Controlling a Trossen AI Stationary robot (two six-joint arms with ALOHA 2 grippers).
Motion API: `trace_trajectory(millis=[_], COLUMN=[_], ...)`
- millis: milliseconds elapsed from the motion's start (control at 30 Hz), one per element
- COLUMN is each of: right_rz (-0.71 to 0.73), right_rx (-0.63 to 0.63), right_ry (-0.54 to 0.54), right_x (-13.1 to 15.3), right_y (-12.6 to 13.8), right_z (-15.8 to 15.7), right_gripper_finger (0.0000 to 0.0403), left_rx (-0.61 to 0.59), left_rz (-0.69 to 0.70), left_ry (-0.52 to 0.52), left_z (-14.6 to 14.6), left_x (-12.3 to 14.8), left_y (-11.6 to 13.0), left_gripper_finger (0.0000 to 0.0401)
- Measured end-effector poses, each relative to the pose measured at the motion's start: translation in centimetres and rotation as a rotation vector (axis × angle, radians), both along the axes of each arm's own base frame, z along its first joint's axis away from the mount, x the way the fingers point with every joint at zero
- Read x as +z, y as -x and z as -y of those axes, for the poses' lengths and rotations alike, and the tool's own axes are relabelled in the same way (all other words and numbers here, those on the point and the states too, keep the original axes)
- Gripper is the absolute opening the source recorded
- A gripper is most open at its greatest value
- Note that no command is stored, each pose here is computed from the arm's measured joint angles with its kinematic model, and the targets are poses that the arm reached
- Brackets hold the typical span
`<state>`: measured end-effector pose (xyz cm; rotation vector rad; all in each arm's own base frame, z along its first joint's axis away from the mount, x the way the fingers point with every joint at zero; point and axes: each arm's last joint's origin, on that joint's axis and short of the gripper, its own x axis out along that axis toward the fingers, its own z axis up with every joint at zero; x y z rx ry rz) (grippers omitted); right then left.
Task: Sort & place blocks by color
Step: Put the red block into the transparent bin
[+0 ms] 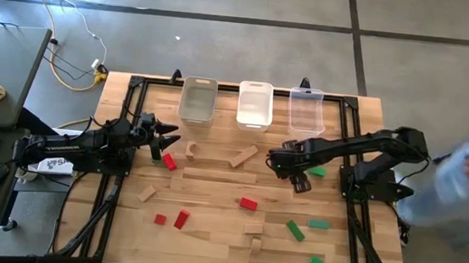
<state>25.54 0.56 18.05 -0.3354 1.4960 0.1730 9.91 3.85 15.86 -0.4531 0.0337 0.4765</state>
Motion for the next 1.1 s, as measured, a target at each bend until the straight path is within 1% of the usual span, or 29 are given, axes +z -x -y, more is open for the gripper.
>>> trace_trajectory(millis=[233, 500, 767, 867, 1067, 1100], right_rz=[-0.086, -0.131, -0.171, -0.171, -0.166, -0.164], right_rx=[0.027, 0.025, -0.012, -0.047, -0.169, -0.191], right_ry=[0.04, 0.063, 0.031, -0.005, -0.051, -0.051], right_x=[-2.3, -3.8, -4.7, -4.7, -4.8, -4.8], right_y=[-0.8, -1.2, -1.4, -1.4, -1.3, -1.3], right_z=[0.1, 0.2, 0.9, 1.1, 1.6, 1.7], right_gripper_finger=[0.0218, 0.0218, 0.0215, 0.0194, 0.0107, 0.01], left_rx=[-0.002, -0.002, -0.001, 0.0, 0.001, 0.001], left_rz=[0.0, -0.001, -0.002, -0.001, -0.001, -0.001], left_ry=[0.0, 0.0, -0.002, -0.001, -0.001, 0.0], left_z=[0.0, 0.0, 0.0, 0.0, 0.0, 0.0], left_x=[0.0, 0.0, 0.0, 0.0, 0.0, 0.0], left_y=[0.0, 0.0, 0.0, 0.0, 0.0, 0.0], left_gripper_finger=[0.0227, 0.0227, 0.0227, 0.0227, 0.0227, 0.0227])
